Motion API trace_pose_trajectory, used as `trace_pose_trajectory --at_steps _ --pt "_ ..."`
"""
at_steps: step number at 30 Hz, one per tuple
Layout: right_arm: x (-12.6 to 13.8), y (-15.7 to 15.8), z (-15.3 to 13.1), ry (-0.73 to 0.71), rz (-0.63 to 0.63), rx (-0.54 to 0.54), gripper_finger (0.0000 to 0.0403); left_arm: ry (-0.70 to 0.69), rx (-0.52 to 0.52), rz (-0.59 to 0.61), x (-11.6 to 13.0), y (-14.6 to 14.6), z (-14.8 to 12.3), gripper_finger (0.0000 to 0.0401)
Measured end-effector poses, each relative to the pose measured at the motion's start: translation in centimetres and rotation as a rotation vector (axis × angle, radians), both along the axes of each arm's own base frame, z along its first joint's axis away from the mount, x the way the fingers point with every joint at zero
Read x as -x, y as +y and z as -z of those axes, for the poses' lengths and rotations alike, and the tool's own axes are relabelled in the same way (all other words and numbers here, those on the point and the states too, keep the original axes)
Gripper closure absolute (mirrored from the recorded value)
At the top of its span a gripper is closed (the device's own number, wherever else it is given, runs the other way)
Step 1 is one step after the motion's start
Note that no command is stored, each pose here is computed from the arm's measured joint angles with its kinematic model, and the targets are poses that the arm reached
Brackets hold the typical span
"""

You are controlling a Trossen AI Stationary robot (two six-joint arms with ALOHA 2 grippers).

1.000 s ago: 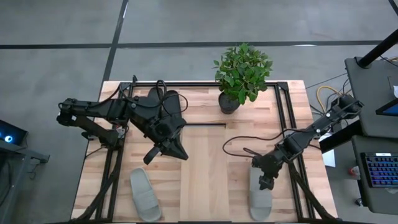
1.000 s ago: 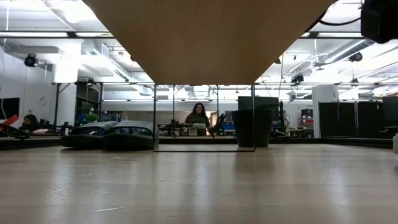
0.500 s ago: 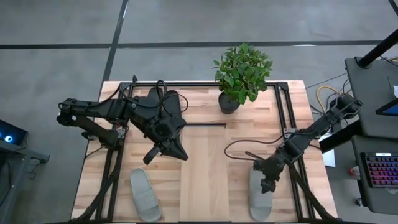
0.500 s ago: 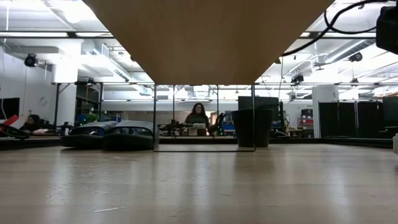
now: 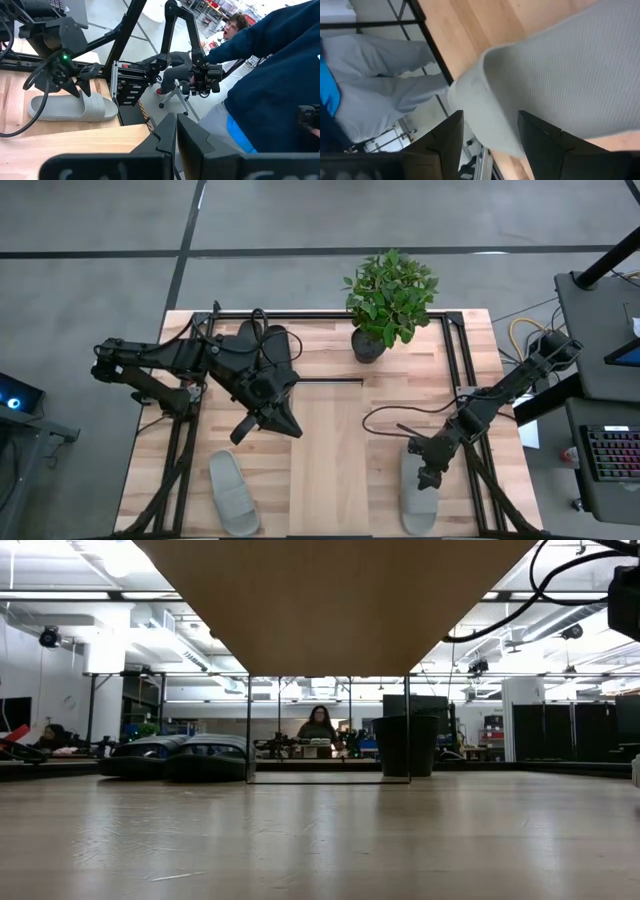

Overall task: Pick and place slides into the shelf
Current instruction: Put the right gray slipper on the shelf

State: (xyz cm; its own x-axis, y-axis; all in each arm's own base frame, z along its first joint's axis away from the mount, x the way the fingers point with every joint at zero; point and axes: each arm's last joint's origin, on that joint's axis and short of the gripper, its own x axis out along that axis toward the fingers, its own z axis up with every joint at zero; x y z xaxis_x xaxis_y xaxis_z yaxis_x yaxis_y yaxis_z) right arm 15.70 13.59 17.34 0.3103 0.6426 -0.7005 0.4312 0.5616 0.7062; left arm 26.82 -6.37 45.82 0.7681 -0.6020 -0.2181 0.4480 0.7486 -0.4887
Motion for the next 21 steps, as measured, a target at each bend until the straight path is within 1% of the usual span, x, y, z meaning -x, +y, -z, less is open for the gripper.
trace_pose_trajectory --at_steps 6,9,14,19,21 --pt "0.0 0.1 0.4 0.005 -0.002 0.006 0.0227 0.0 0.001 0.0 0.0 0.0 0.0 0.0401" --pt "-0.3 0.6 1.0 0.019 -0.02 0.007 0.0226 0.0 0.001 0.0 0.0 0.0 0.0 0.0401" --pt "-1.5 2.7 2.6 0.027 -0.079 -0.05 0.0225 0.0 0.001 0.0 0.0 0.0 0.0 0.0401" --pt "-2.4 5.2 4.0 0.065 -0.167 -0.093 0.023 0.0 0.002 0.0 0.0 0.0 0.0 0.0401" --pt "-2.7 6.0 4.4 0.074 -0.182 -0.097 0.0229 0.0 0.001 0.0 0.0 0.0 0.0 0.0401"
